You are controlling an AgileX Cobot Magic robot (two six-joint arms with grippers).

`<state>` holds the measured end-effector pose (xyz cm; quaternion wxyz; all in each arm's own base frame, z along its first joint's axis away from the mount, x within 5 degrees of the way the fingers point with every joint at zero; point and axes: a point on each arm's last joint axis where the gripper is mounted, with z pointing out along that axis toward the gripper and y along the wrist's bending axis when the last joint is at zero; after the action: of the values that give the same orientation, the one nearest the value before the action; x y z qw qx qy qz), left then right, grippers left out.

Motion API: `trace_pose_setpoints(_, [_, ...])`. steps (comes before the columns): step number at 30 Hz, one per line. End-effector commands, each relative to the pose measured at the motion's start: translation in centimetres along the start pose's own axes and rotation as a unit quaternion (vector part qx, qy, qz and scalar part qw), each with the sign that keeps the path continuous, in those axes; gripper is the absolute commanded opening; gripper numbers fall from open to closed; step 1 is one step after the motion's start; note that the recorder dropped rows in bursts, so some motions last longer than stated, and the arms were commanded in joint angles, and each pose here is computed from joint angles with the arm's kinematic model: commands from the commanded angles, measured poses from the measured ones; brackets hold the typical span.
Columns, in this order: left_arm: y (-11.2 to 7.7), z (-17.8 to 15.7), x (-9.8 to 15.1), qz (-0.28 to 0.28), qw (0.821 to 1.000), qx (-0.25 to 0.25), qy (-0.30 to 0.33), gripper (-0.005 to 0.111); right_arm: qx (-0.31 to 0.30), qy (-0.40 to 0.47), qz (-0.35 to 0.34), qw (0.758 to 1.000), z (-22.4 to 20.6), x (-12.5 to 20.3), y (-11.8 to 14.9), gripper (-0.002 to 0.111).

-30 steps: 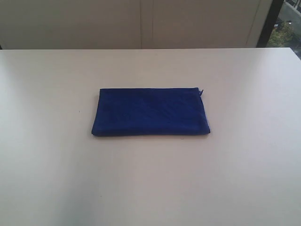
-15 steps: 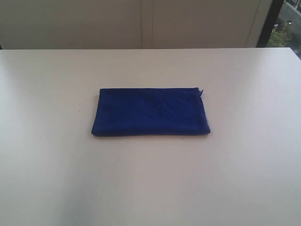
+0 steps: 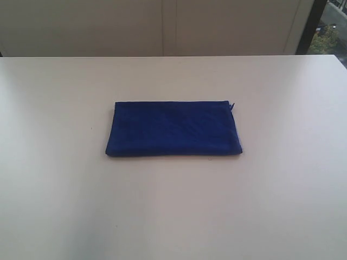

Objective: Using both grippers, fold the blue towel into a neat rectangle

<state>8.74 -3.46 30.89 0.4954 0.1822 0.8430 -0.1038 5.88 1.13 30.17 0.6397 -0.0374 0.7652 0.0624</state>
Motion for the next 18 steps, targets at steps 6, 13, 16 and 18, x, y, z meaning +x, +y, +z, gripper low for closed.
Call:
trace_pose_setpoints(6, [-0.1, 0.0, 0.2, -0.003, 1.0, 0.002, 0.002, 0.0, 0.033, 0.022, 0.009, 0.999, 0.2, 4.2, -0.5, 0.0])
trace_pose_setpoints(13, [-0.1, 0.0, 0.2, -0.003, 1.0, 0.002, 0.002, 0.0, 0.033, 0.024, 0.002, 0.999, -0.3, 4.7, -0.5, 0.0])
trace_pose_setpoints(16, [-0.1, 0.0, 0.2, -0.003, 1.0, 0.002, 0.002, 0.0, 0.047, 0.006, -0.023, 0.999, -0.9, 4.6, -0.6, 0.0])
trace_pose_setpoints(18, [-0.1, 0.0, 0.2, -0.003, 1.0, 0.002, 0.002, 0.0, 0.05, -0.003, -0.02, 0.999, -1.2, 4.7, -0.6, 0.0])
